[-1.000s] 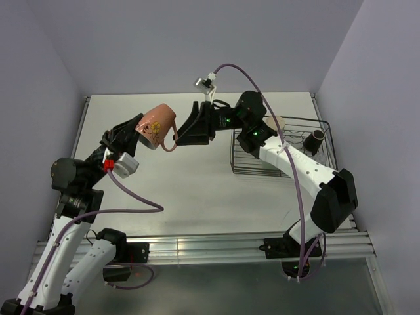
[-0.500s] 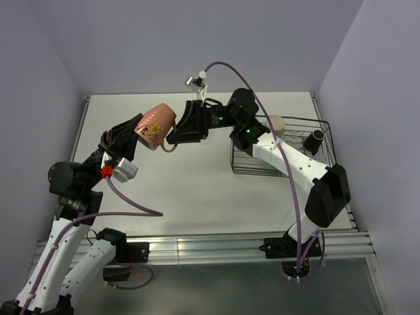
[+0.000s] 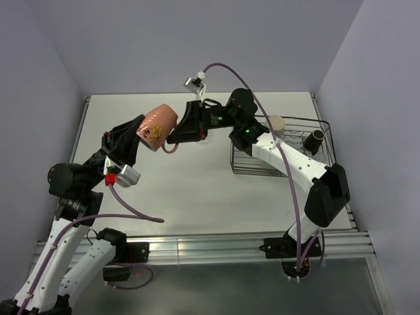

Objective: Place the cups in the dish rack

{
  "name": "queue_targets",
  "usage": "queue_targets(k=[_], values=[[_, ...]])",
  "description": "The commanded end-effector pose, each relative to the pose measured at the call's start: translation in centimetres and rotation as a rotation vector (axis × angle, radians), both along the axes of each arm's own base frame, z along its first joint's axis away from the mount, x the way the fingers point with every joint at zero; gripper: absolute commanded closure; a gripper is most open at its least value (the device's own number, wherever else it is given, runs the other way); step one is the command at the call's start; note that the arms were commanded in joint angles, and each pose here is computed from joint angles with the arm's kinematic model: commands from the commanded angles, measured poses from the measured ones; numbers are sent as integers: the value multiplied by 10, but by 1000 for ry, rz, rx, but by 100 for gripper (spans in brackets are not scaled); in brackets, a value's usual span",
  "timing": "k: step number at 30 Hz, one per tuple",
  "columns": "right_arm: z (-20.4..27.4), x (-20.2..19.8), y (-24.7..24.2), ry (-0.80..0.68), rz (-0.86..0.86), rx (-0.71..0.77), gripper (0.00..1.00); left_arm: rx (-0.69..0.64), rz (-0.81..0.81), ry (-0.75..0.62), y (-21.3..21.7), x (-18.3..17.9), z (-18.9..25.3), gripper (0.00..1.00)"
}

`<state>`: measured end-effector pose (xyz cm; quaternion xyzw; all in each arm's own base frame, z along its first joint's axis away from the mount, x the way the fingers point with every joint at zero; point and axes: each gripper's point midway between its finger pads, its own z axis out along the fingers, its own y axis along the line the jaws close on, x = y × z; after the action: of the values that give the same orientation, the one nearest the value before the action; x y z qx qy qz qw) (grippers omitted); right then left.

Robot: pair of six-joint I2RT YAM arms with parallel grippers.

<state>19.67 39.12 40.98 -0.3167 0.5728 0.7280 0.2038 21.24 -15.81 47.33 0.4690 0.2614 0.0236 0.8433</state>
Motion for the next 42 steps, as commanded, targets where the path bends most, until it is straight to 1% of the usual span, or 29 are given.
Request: queue_targets(k=[1, 3, 5, 6, 7, 8, 10, 11, 13, 17, 19, 20, 22, 23, 25, 26, 27, 28, 29, 30, 31, 32, 33, 34, 36, 37, 39, 40, 42], values=[[24, -13, -2, -62, 25, 59, 100, 19, -18, -119, -2, -17, 14, 100], [24, -14, -3, -63, 26, 58, 100, 28, -12, -127, -3, -16, 13, 95], [25, -12, -7, -68, 15, 60, 100, 39, -2, -126, -3, -14, 10, 83], [24, -9, -8, -65, 1, 59, 100, 42, 3, -125, -2, -13, 8, 80], [24, -4, -12, -62, -18, 59, 100, 41, 15, -119, -1, -10, 7, 73], [23, -1, -13, -58, -26, 56, 100, 47, 27, -119, -1, -8, 4, 65], [23, 4, -18, -56, -49, 55, 100, 55, 48, -109, 0, -2, -4, 60], [23, 10, -23, -52, -69, 54, 100, 52, 67, -107, 3, 2, -4, 53], [23, 14, -29, -55, -92, 54, 100, 52, 81, -92, 3, 7, -10, 48], [20, 26, -44, -55, -144, 46, 100, 33, 108, -78, 7, 13, -13, 26], [19, 30, -51, -58, -172, 42, 100, 37, 113, -68, 8, 14, -16, 22], [17, 34, -54, -49, -186, 32, 100, 41, 116, -64, 8, 15, -18, 17], [15, 47, -66, -72, -246, 19, 100, 37, 132, -47, 11, 16, -22, 14], [8, 55, -70, -43, -281, -14, 100, 35, 140, -42, 12, 16, -23, 13], [6, 73, -86, -111, -372, -41, 100, 11, 163, -10, 18, 19, -26, 12], [-6, 84, -92, -74, -431, -100, 100, 0, 172, 5, 20, 20, -27, 12], [-6, 97, -103, -152, -497, -123, 100, -25, 204, 24, 26, 23, -27, 12], [-6, 104, -110, -175, -552, -147, 100, -62, 211, 61, 29, 26, -27, 11], [-22, 111, -118, -141, -601, -223, 100, -77, 227, 105, 32, 31, -31, 11], [-23, 131, -133, -224, -713, -266, 100, -126, 275, 143, 42, 37, -28, 10], [-23, 134, -141, -257, -767, -298, 100, -189, 270, 217, 45, 40, -30, 9], [-33, 139, -150, -264, -817, -358, 100, -209, 289, 292, 48, 46, -39, 9], [-37, 153, -165, -341, -917, -421, 100, -239, 301, 340, 51, 49, -38, 9], [-37, 156, -176, -378, -972, -451, 100, -283, 299, 418, 52, 52, -44, 8], [-49, 167, -195, -451, -1058, -545, 100, -305, 300, 542, 50, 56, -60, 7], [-52, 176, -213, -473, -1158, -603, 100, -344, 292, 603, 49, 56, -65, 6], [-65, 183, -229, -510, -1220, -679, 100, -362, 316, 721, 49, 63, -83, 4], [-70, 186, -240, -516, -1269, -715, 100, -398, 317, 776, 48, 65, -89, 2], [-82, 190, -248, -517, -1306, -747, 100, -431, 358, 843, 51, 74, -98, 1]])
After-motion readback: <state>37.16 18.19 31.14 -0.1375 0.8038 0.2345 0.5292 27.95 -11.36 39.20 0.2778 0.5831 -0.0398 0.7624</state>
